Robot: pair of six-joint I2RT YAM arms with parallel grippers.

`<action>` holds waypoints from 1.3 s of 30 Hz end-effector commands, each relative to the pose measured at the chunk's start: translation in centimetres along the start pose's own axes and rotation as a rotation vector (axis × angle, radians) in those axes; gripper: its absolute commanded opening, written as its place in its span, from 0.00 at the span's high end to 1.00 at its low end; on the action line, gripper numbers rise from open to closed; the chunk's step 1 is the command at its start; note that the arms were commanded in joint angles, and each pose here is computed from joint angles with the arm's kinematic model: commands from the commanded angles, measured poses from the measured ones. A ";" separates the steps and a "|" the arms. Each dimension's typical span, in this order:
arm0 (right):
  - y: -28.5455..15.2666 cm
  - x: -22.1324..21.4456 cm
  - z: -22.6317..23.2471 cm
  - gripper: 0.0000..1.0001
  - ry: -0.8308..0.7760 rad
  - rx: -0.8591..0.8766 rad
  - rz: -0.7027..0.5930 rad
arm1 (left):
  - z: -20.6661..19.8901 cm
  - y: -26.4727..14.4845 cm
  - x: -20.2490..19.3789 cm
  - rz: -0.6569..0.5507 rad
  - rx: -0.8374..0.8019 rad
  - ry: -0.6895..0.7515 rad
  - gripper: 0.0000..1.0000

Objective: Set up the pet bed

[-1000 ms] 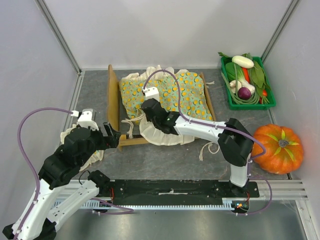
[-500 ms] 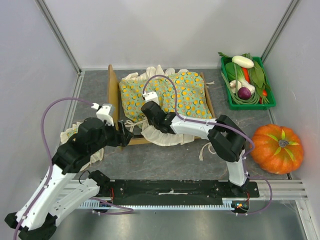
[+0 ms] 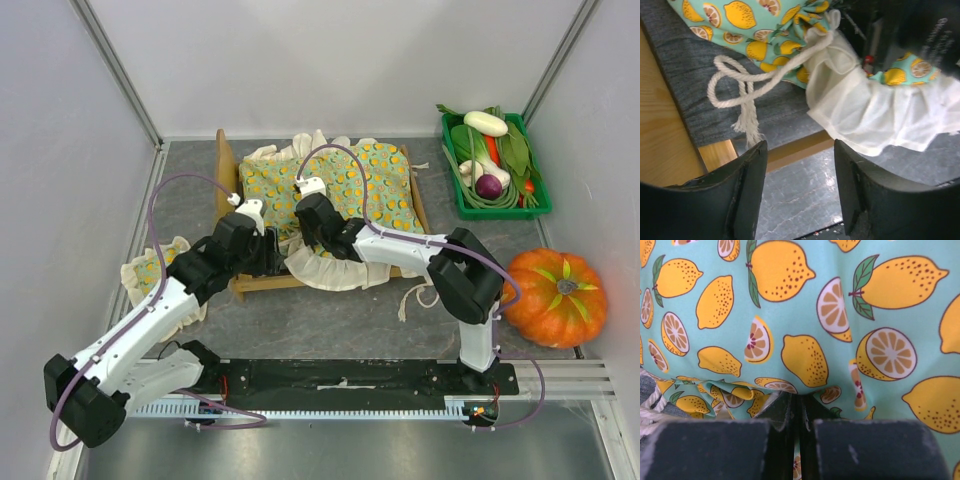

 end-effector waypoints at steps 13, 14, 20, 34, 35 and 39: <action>-0.9 1.4 -2.0 0.93 0.055 0.075 -0.042 | 0.3 6.7 2.7 -0.141 0.104 0.210 0.22; -0.9 1.4 -2.1 0.93 0.059 0.076 -0.043 | 0.4 6.9 2.7 -0.136 0.111 0.219 0.22; -0.8 1.4 -2.1 0.92 0.073 0.094 -0.042 | 1.0 7.4 3.3 -0.181 0.135 0.329 0.21; -1.1 2.0 -2.8 0.91 0.100 0.116 -0.054 | 0.7 5.8 2.3 -0.083 0.111 0.282 0.45; -1.1 2.0 -2.8 0.91 0.101 0.115 -0.052 | 0.7 5.4 2.4 -0.093 0.106 0.279 0.43; -1.1 2.0 -2.7 0.90 0.107 0.124 -0.051 | 1.0 5.1 2.4 -0.086 0.128 0.291 0.39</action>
Point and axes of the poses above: each gripper's point midway between its finger pads, its own y axis out along the fingers, its own z axis along the line the jaws close on, x = y × z, the point moved 6 cm from there along -y, back along the fingers, and after that the axes turned 15 degrees about -y, right-handed, at the moved point
